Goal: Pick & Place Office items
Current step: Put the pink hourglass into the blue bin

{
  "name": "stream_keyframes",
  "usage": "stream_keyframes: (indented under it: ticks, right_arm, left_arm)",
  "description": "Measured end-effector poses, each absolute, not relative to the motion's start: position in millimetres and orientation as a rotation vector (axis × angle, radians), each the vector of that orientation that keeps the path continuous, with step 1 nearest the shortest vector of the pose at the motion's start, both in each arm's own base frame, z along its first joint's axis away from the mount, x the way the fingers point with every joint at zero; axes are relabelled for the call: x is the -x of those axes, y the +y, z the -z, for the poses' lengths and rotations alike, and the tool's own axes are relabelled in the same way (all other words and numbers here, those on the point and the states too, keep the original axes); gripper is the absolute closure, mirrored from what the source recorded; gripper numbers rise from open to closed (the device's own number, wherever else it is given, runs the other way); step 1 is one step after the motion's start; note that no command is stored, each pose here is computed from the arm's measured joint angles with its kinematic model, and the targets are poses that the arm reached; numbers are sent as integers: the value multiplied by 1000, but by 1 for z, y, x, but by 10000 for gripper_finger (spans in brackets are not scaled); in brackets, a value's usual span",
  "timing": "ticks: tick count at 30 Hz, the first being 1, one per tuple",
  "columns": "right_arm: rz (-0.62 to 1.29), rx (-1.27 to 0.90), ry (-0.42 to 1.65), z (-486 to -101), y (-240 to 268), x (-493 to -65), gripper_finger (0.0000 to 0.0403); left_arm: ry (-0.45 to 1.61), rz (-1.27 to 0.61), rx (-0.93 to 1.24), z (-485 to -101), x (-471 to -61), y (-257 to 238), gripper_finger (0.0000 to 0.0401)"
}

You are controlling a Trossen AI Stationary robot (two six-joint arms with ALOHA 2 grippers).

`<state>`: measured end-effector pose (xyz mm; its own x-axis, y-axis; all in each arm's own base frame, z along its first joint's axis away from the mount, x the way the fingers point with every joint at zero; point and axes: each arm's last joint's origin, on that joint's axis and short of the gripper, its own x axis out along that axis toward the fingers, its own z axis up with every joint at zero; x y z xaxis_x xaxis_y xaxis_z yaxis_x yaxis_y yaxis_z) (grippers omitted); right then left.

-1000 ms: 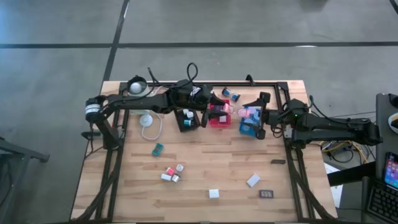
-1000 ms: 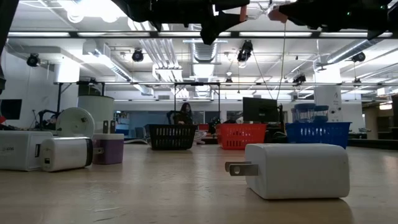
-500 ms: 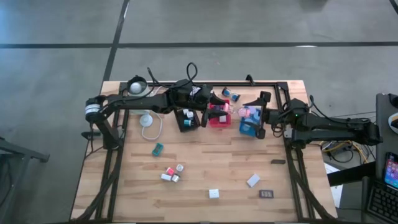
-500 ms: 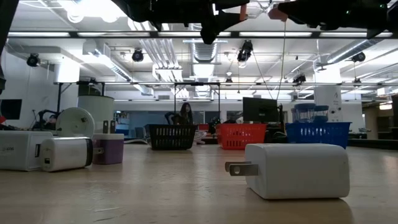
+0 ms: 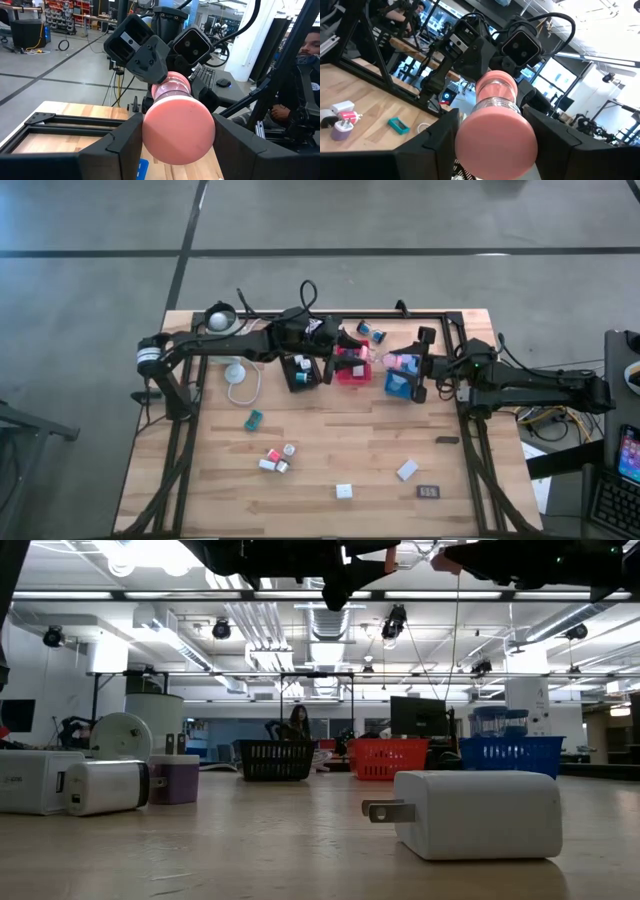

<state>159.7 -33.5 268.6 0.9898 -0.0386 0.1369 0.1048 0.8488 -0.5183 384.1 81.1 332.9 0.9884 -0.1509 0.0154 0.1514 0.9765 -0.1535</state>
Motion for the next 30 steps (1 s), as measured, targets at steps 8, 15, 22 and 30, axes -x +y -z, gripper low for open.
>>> stream_keyframes:
  ticks: [8,15,22,30]
  right_arm:
    - [74,522,-125,-269,-33,-160,211]
    - [78,508,-129,-270,-33,-159,211]
    - [74,489,-123,-269,-33,-158,211]
    - [59,448,-105,-267,-33,-157,211]
  left_arm:
    - [8,175,164,-332,-384,81,186]
    - [122,187,179,-343,-364,76,42]
    - [398,69,67,-361,-305,63,35]
    - [392,-60,8,-367,-223,44,181]
